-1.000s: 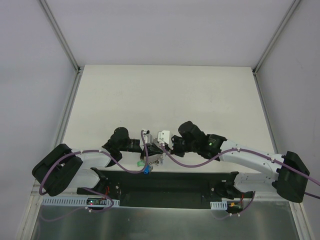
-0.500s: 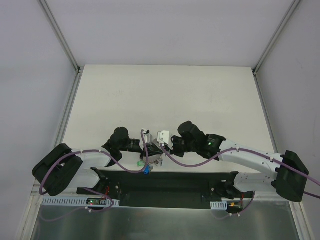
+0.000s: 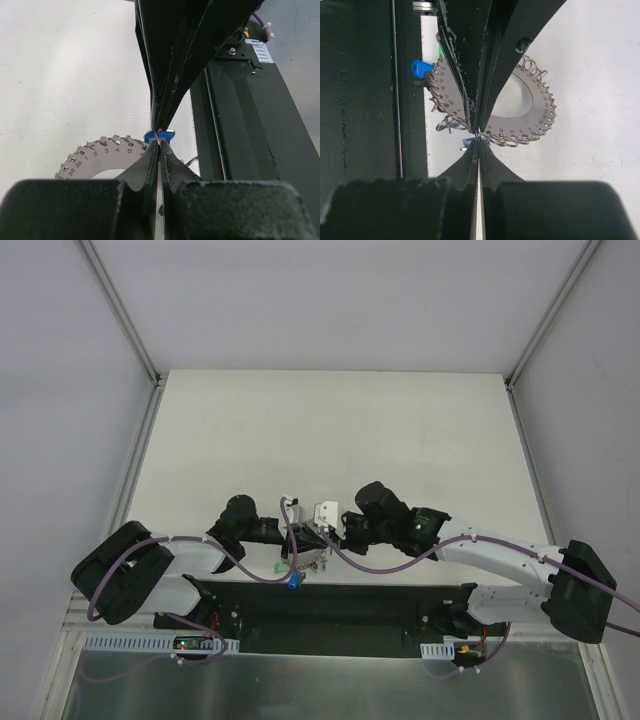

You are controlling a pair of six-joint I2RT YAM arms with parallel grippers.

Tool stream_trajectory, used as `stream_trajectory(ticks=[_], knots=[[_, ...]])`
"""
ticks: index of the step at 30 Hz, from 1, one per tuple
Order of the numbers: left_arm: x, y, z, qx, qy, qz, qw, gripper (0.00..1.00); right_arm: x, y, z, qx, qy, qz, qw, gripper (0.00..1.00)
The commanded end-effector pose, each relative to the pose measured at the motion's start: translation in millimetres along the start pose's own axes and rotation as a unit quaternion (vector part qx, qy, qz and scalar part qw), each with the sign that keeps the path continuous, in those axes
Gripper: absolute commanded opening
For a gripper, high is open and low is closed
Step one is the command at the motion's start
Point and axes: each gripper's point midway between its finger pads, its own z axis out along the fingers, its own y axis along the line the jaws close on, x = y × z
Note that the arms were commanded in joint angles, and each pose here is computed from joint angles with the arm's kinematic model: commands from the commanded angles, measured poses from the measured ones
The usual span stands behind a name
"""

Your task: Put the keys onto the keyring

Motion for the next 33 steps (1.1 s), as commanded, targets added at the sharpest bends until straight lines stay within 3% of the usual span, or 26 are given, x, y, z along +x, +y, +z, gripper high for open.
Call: stream_trajectory(ticks=[1, 15, 18, 20, 22, 33], knots=[[-35.3, -1.7, 2.6, 0.016, -0.053, 0.067, 0.996, 0.00, -36.4, 3.0, 2.1, -0.020, -0.063, -0.018, 0.998, 0.01], [-25.2, 7.0, 6.5, -0.008, -0.010, 0.053, 0.999, 0.00, -40.5, -3.2, 1.1, -0.007, -0.051, -0.003, 0.999, 0.02], [-25.4, 7.7, 5.4, -0.013, -0.011, 0.053, 0.998, 0.00, -40.2, -4.2, 2.7, -0.007, -0.046, 0.003, 0.999, 0.06], [-25.4, 7.4, 5.1, -0.014, -0.011, 0.054, 0.998, 0.00, -37.8, -6.8, 1.2, 0.002, -0.040, 0.008, 0.999, 0.20], [-25.3, 7.9, 4.7, -0.017, -0.012, 0.055, 0.998, 0.00, -36.6, -9.3, -4.6, 0.015, -0.039, 0.010, 0.999, 0.26], [-26.9, 8.5, 3.3, -0.024, -0.018, 0.057, 0.998, 0.00, -7.3, -22.5, -22.5, 0.065, -0.038, 0.065, 0.995, 0.28]])
